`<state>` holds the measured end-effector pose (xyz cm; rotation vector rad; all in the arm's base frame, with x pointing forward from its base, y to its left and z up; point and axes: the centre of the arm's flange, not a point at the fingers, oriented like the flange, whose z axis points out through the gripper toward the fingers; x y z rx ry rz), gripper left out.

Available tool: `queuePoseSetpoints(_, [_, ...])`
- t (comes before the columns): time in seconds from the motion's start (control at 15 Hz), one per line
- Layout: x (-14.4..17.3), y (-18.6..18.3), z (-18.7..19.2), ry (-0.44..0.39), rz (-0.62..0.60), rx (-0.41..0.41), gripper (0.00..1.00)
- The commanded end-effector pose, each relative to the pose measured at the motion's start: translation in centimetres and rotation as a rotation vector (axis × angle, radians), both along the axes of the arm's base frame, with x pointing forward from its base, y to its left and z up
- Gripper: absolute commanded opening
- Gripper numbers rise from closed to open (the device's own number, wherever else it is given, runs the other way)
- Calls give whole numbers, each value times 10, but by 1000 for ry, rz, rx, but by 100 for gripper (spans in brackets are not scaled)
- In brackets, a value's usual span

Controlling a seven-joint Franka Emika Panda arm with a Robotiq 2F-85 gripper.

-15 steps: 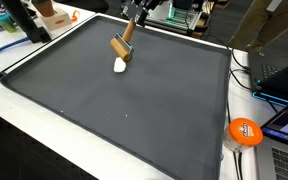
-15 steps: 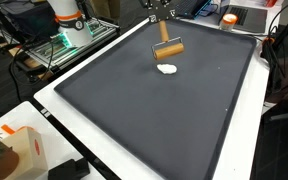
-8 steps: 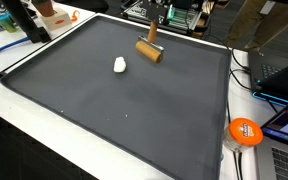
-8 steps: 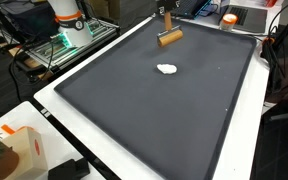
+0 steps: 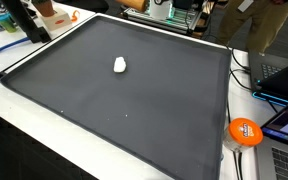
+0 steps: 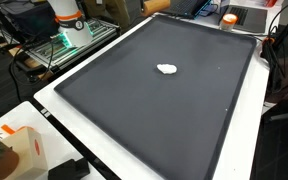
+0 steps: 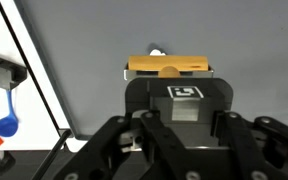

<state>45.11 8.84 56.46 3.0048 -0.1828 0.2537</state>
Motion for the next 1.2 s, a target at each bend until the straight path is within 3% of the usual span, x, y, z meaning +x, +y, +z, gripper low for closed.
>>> queuePoseSetpoints(0.0, [1, -8, 12, -6, 9, 0, 47])
queuePoseSetpoints(0.27, [4, -8, 11, 1, 20, -4, 47])
queuePoseSetpoints(0.33, [4, -7, 10, 4, 21, -4, 22])
queuePoseSetpoints(0.73, [29, 2, -39, 40, 225, -11, 22])
queuePoseSetpoints(1.13, [69, -30, -75, 204, 491, -23, 22])
